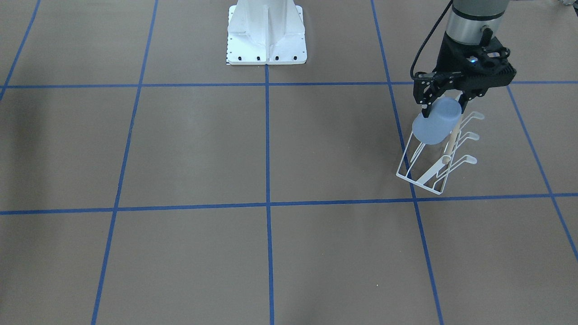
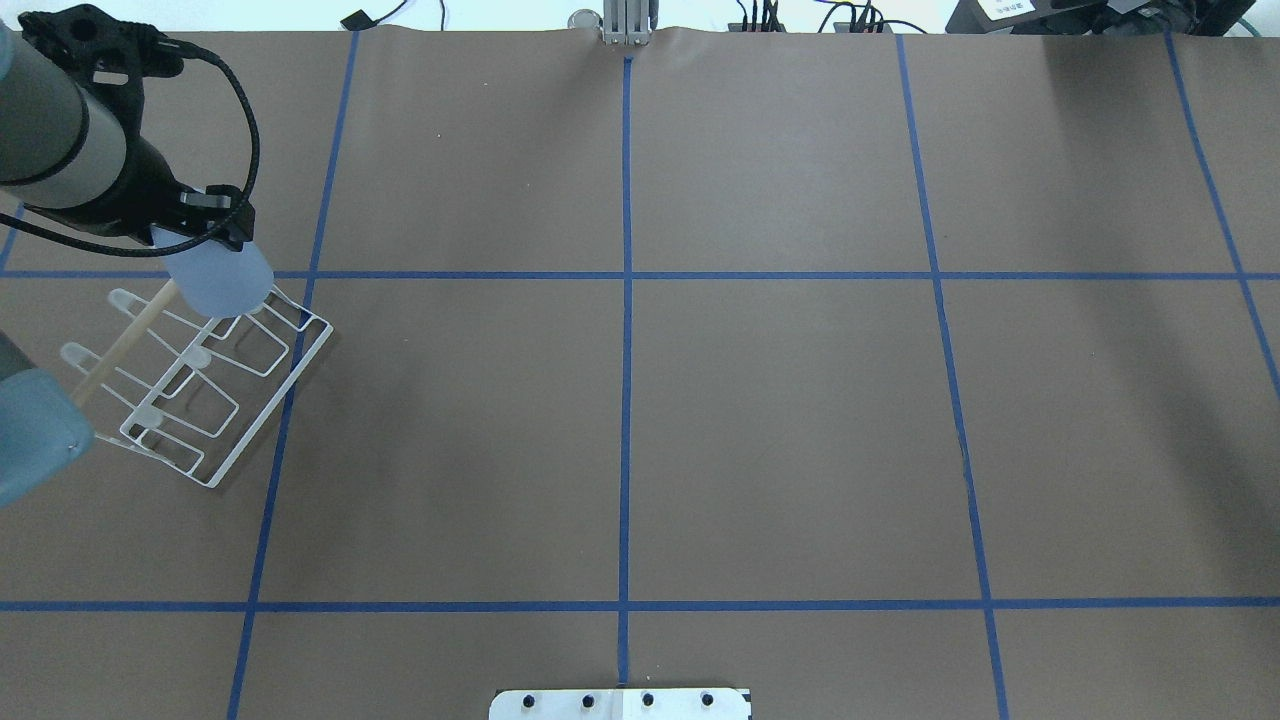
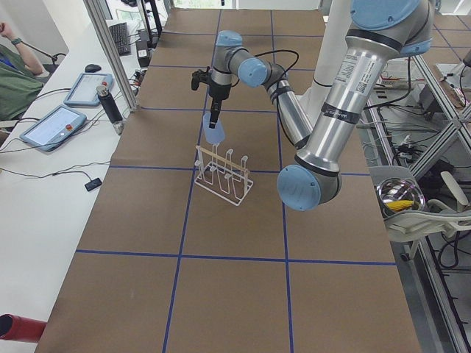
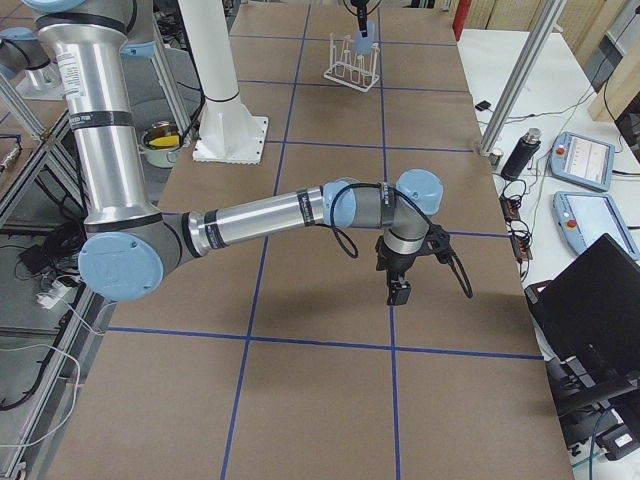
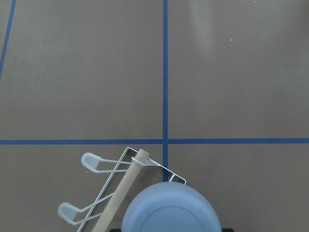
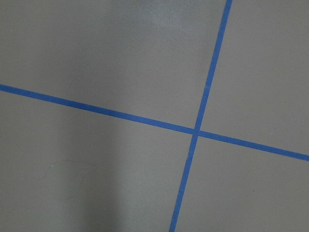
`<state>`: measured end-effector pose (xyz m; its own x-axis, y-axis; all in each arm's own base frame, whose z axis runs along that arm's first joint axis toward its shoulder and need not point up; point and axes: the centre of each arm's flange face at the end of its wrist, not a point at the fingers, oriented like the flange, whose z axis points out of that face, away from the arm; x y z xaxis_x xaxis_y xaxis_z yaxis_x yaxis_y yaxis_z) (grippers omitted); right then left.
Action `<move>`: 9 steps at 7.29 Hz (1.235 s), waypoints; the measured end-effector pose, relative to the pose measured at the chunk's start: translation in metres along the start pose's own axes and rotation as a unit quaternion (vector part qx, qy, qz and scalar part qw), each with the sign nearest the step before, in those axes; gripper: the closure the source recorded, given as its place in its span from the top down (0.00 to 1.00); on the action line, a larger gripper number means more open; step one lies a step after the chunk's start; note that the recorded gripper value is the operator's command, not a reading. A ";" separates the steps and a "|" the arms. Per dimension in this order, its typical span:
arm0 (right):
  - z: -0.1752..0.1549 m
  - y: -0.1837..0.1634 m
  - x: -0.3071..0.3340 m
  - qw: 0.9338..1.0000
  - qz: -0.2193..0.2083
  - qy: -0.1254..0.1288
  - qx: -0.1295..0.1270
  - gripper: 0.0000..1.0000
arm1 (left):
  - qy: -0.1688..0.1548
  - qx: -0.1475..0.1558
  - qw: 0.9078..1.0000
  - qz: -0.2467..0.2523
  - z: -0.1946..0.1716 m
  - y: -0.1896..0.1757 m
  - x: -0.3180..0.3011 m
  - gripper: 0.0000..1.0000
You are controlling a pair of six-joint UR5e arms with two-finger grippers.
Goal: Hang cup on cup holder
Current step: 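Lower the cup with the left gripper onto a rack hook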
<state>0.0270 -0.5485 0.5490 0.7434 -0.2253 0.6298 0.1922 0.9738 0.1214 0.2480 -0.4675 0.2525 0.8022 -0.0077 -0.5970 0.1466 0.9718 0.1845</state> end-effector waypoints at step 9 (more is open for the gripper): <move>-0.002 -0.001 -0.002 1.000 -0.003 -0.001 0.004 1.00 | -0.025 -0.044 0.999 0.013 0.066 0.005 0.017 0.98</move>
<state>0.0264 -0.5490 0.5458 0.7405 -0.2318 0.6308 0.1921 0.9725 0.1318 0.3008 -0.4789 0.2950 0.8331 0.0085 -0.5531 0.0758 0.9887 0.1293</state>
